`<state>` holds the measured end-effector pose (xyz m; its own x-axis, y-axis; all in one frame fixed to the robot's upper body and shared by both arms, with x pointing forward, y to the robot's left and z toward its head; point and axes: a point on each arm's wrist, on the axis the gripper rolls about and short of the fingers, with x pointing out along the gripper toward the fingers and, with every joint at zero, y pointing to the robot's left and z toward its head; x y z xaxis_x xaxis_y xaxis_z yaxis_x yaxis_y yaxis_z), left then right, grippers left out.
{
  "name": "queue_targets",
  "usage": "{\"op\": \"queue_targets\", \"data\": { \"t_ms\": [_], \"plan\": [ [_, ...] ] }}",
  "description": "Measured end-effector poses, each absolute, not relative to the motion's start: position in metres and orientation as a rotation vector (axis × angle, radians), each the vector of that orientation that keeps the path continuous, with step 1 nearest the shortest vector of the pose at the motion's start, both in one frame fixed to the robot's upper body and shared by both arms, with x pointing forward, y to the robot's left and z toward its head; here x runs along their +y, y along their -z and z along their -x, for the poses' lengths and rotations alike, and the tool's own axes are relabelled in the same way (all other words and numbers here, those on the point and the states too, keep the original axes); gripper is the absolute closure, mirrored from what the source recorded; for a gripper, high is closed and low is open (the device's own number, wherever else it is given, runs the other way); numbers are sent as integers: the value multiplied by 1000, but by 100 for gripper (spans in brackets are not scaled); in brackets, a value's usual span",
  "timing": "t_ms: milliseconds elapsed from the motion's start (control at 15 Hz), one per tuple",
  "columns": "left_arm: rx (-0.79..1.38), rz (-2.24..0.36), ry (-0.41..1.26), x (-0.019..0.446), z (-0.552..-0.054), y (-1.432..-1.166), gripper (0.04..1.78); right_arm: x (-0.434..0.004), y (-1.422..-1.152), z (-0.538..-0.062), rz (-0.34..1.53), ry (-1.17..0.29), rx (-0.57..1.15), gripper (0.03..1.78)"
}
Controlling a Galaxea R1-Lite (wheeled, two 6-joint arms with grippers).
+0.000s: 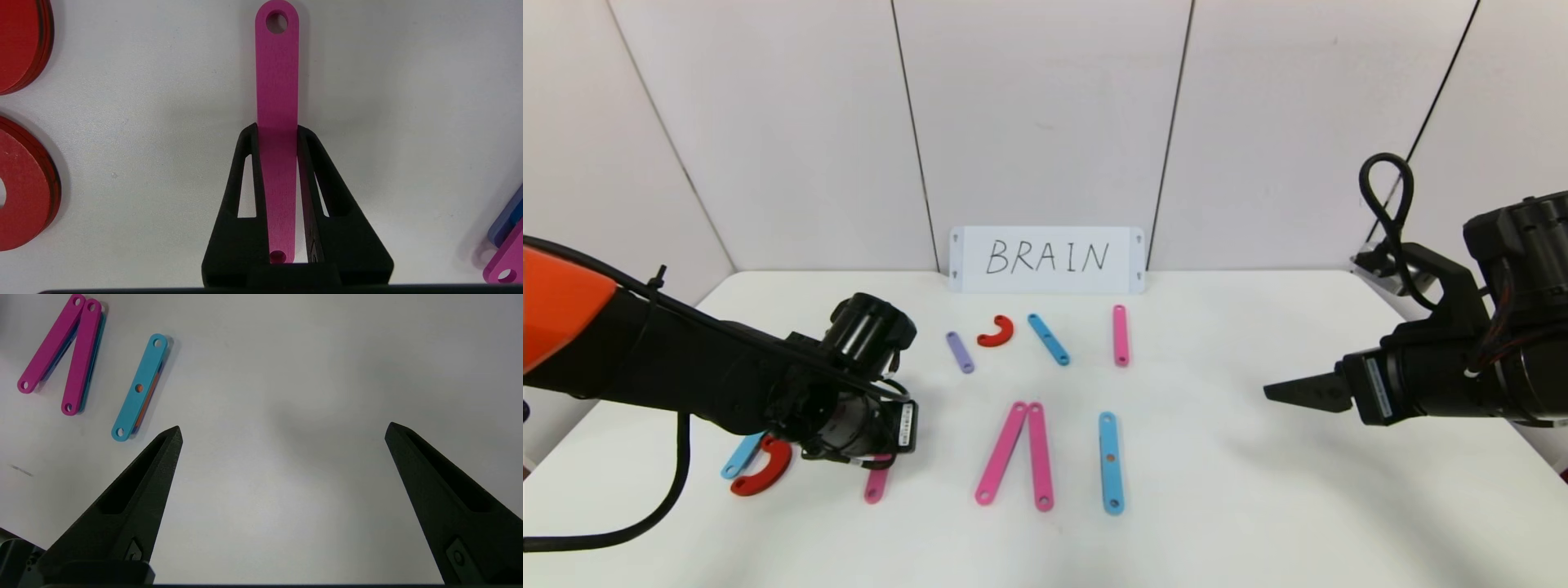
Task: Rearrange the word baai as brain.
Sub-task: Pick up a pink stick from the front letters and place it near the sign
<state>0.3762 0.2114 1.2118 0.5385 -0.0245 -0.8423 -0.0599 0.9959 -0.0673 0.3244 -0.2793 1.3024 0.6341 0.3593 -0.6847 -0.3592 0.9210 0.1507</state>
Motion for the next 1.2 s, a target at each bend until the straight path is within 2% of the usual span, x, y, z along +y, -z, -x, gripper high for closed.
{"op": "queue_targets", "data": {
  "t_ms": [333,933,1200],
  "plan": [
    [967,89,-7,211,-377,-1222,155,-279,-1302,-324,-1,-409,783,7],
    [842,1,101,198,-407,-1300,155,-283,-1305,-323,-19,-401,776,7],
    [836,-50,213,185,-432,-1314,155,-284,-1305,-323,-24,-400,774,7]
  ]
}}
